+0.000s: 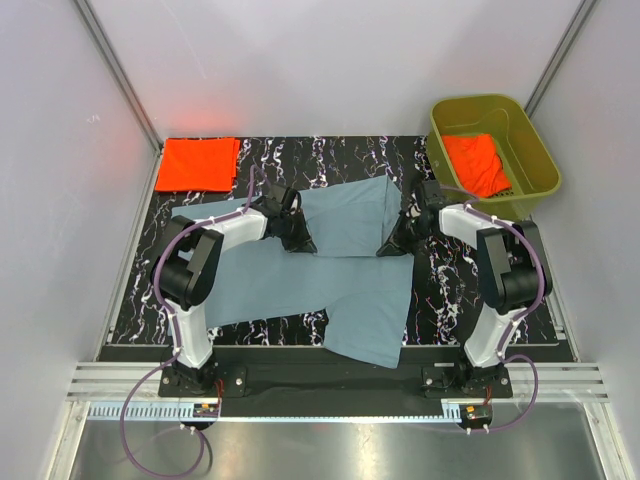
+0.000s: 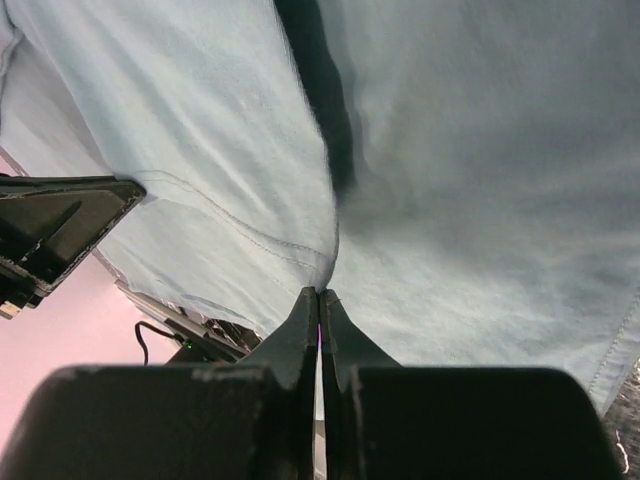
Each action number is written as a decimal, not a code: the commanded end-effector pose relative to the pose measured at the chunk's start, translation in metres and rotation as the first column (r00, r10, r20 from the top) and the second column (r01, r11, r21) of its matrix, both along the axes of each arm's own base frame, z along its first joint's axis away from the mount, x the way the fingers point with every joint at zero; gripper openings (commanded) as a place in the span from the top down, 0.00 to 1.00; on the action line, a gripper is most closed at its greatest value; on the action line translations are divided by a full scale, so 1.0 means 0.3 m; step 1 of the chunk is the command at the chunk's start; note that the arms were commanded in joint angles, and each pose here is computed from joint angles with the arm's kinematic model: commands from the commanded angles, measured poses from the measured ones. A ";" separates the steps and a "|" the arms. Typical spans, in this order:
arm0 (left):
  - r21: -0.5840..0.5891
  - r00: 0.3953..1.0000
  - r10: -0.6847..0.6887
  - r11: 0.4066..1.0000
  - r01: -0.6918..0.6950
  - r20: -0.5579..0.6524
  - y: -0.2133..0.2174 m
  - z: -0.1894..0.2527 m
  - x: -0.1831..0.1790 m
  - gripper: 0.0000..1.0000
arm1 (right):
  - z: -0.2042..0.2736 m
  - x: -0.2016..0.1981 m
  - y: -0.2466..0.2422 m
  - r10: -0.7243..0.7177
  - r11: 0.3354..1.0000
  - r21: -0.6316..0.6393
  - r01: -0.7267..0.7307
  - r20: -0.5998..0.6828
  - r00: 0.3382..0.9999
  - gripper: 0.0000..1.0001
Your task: Fold and stack the t-shirts
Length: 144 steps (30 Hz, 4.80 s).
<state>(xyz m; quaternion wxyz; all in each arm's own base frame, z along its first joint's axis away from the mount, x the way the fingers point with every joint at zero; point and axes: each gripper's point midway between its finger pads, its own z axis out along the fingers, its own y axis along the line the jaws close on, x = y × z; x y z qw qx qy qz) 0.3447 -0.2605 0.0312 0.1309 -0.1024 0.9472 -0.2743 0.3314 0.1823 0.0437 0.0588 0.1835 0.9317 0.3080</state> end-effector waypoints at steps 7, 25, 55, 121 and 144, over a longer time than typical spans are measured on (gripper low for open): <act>-0.005 0.999 -0.002 1.000 0.002 0.048 -0.002 0.082 0.012 0.93 | -0.003 -0.043 -0.015 -0.057 0.998 -0.006 0.056 -0.045 0.997 1.00; 0.228 0.948 0.217 0.935 -0.270 0.235 0.713 0.324 0.037 0.43 | 0.334 0.507 -0.187 0.015 0.886 -0.423 0.192 0.440 0.898 0.35; 0.175 0.847 0.522 0.829 -0.531 0.098 1.142 0.001 0.339 0.54 | -0.094 0.859 -0.185 0.140 0.743 -0.658 0.125 0.335 0.932 0.65; 0.494 0.250 0.961 0.275 -0.825 -0.118 1.225 -0.090 -0.628 0.81 | 0.265 -0.453 0.046 0.314 0.935 -0.210 -0.287 0.107 0.943 0.31; 0.378 0.289 0.948 0.318 -0.870 -0.132 1.196 -0.084 -0.561 1.00 | -0.070 -0.638 -0.053 0.031 0.973 -0.223 -0.057 -0.122 0.992 0.50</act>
